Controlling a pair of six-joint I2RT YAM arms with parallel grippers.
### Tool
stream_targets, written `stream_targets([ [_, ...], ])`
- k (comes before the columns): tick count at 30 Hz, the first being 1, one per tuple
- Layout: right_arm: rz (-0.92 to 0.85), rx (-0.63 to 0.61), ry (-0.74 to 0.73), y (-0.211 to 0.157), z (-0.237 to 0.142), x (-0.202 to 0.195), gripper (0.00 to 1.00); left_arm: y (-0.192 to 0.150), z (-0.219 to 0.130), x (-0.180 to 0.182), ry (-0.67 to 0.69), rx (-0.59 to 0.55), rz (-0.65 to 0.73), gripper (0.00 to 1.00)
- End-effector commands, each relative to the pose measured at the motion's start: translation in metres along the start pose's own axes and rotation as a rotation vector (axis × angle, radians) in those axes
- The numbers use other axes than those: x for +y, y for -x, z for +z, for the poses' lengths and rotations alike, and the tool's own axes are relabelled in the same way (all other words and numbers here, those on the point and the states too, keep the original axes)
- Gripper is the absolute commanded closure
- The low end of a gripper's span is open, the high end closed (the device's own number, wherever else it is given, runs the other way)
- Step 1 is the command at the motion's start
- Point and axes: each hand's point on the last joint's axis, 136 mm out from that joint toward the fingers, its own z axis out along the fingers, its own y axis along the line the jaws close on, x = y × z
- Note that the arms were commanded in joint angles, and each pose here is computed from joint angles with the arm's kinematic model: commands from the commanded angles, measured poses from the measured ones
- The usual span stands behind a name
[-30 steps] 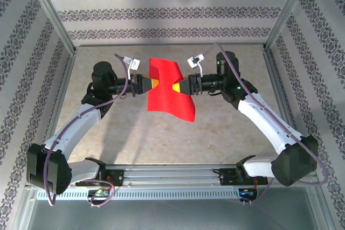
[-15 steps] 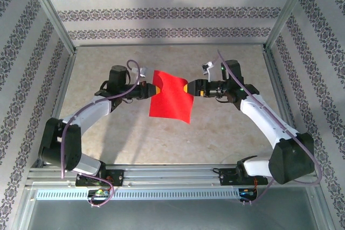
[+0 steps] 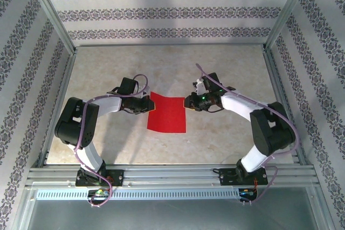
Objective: Fold a paper plane with a square sheet of paper (fold left side to right side)
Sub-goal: Place a square sheet of paper at the center of the table, then first fold in half a square sheet of paper at the center of the table.
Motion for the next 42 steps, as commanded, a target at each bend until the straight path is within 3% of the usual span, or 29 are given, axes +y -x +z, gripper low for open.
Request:
stream_targets([
  [1, 0.011, 0.006, -0.049, 0.003, 0.019, -0.006, 0.93, 0.000, -0.001, -0.001, 0.035, 0.009, 0.034, 1.00],
  [3, 0.028, 0.025, -0.065, 0.000, 0.028, -0.012, 1.00, 0.001, -0.002, -0.003, 0.034, 0.008, 0.033, 1.00],
  [12, 0.068, 0.084, -0.165, -0.014, 0.047, -0.044, 1.00, 0.002, -0.003, -0.009, 0.010, 0.002, 0.030, 0.96],
  [30, 0.050, 0.124, -0.231, -0.024, 0.053, -0.063, 1.00, 0.014, -0.018, -0.082, -0.160, -0.023, 0.074, 0.51],
  [37, 0.045, 0.123, -0.200, -0.023, 0.056, -0.057, 1.00, 0.007, 0.002, -0.097, -0.180, 0.020, 0.099, 0.40],
  [42, 0.041, 0.121, -0.188, -0.023, 0.056, -0.054, 1.00, 0.008, 0.016, -0.104, -0.196, 0.030, 0.108, 0.38],
])
